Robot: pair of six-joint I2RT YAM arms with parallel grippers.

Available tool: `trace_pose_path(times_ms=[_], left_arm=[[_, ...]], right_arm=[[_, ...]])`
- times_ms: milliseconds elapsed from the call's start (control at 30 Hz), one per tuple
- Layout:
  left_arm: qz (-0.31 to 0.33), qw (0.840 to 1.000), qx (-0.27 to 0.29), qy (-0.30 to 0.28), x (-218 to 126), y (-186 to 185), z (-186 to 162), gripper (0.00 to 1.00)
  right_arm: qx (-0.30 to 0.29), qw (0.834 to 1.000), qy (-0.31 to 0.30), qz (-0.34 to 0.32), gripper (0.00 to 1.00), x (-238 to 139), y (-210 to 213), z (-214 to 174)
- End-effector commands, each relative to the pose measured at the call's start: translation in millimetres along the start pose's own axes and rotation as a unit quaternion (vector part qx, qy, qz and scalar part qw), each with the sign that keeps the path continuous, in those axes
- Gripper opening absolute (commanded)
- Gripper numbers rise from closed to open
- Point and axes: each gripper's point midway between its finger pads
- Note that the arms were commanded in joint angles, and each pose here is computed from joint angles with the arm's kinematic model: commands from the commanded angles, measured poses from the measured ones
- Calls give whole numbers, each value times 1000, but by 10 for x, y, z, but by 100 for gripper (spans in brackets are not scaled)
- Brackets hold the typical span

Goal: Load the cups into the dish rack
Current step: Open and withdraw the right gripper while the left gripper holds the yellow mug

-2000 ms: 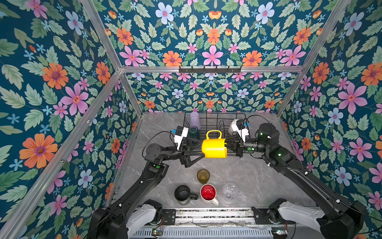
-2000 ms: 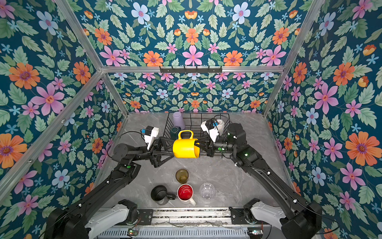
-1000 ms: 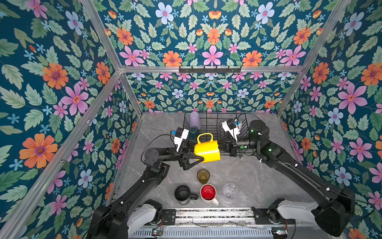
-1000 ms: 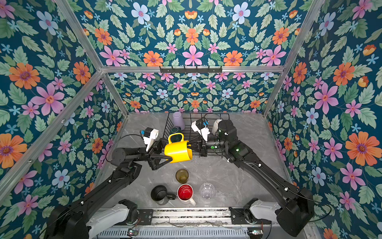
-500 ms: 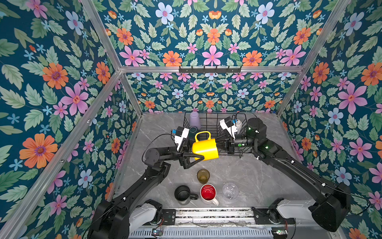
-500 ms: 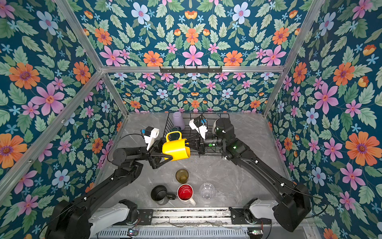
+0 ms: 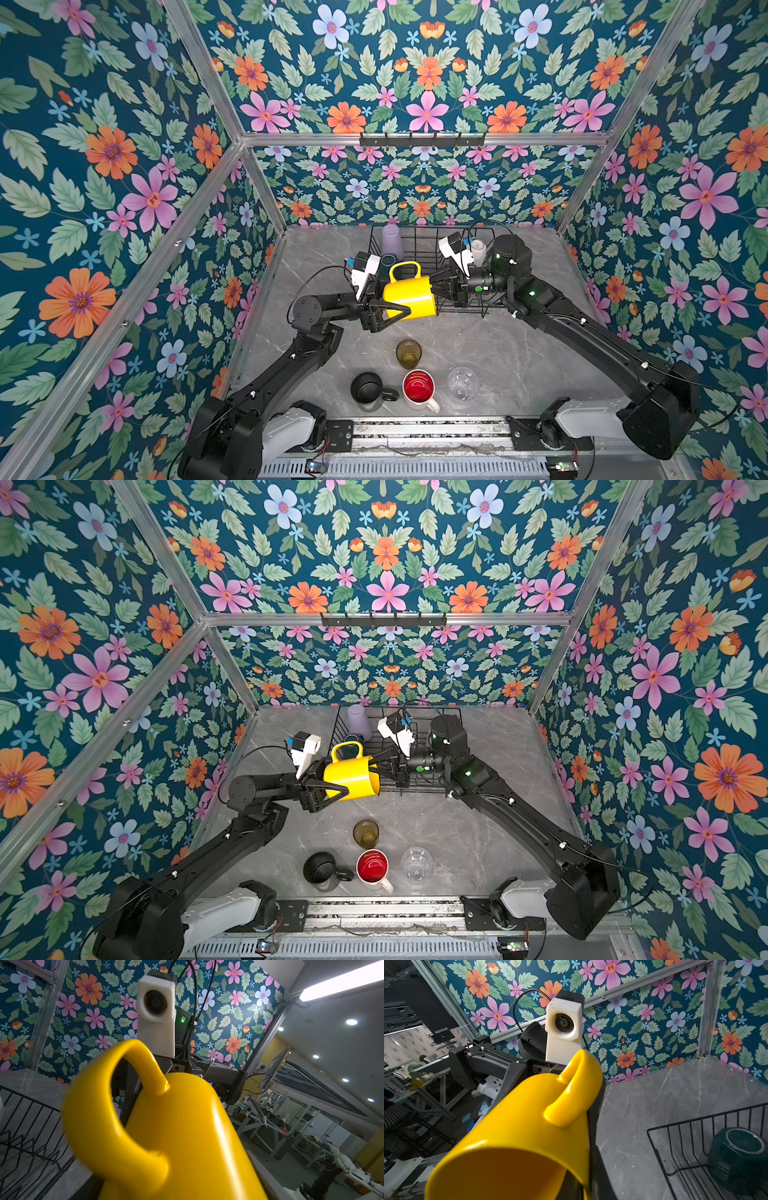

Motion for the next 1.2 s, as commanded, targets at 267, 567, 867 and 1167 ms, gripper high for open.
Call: trace_pose_path(times_ms=[267, 567, 867, 1167], left_arm=[[-57, 996, 63, 40, 17, -341, -49, 5], [-35, 997, 57, 38, 57, -222, 50, 0], [160, 984, 56, 63, 64, 522, 213, 0], [348, 934, 31, 81, -51, 1308, 542, 0]], right_arm=[[13, 998, -11, -57, 20, -44, -193, 97], [26, 993, -27, -113, 51, -334, -262, 108], [94, 955, -26, -280, 71, -878, -618, -105], [193, 878, -2, -438, 79, -1452, -860, -561]])
Point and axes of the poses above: each gripper's point midway between its finger pads, its own x axis out along the fingers, its own y axis along the line the jaws close on, z = x × y, and after that the axes turned 5 degrees about -x, right-handed
